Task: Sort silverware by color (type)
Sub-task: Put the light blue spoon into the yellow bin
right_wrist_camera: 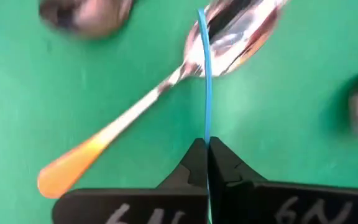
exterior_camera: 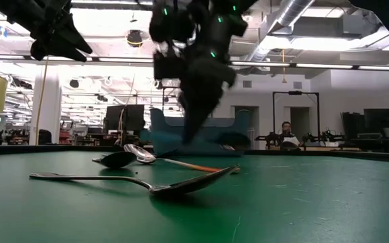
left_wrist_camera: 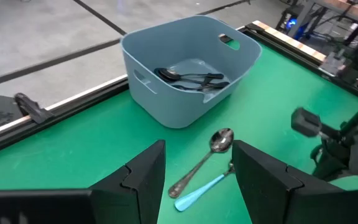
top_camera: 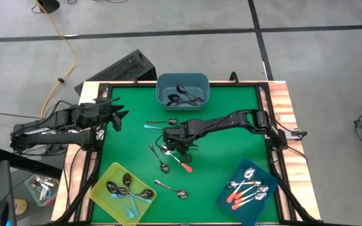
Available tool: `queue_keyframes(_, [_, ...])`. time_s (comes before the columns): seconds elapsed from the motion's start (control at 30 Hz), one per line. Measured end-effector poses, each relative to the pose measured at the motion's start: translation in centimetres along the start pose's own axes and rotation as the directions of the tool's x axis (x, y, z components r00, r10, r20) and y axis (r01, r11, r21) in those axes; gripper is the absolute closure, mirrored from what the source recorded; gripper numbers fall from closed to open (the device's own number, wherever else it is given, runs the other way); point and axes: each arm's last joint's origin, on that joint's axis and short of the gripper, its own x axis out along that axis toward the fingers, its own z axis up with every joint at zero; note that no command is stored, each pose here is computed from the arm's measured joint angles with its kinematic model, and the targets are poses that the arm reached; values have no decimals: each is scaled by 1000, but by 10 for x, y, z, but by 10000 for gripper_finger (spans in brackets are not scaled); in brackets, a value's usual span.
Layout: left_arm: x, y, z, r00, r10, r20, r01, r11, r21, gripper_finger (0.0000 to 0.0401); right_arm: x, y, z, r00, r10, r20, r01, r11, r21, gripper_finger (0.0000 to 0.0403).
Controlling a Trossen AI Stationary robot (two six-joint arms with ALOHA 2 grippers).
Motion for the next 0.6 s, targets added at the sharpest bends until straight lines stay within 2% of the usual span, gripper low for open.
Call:
queue_keyframes(0.17, [0,-2,-1,998,-59,-28,59,998,-1,231,-28,11,27,991,-43,124,37,998,57,402])
queue_keyframes(0.3, [0,-3,-1,994,-100,-49,100,995,-1,231,-50,26,51,950,-113,291,76,988,135,402])
queue_keyframes(0.4, [0,-3,-1,993,-103,-50,103,995,3,231,-63,39,69,874,-184,449,93,972,217,402])
queue_keyframes(0.5, [0,-3,-1,993,-103,-50,103,995,3,231,-75,53,86,758,-219,614,42,956,290,402])
queue_keyframes(0.6, [0,-3,-1,993,-103,-51,103,995,3,231,-82,69,98,640,-226,734,-30,948,318,402])
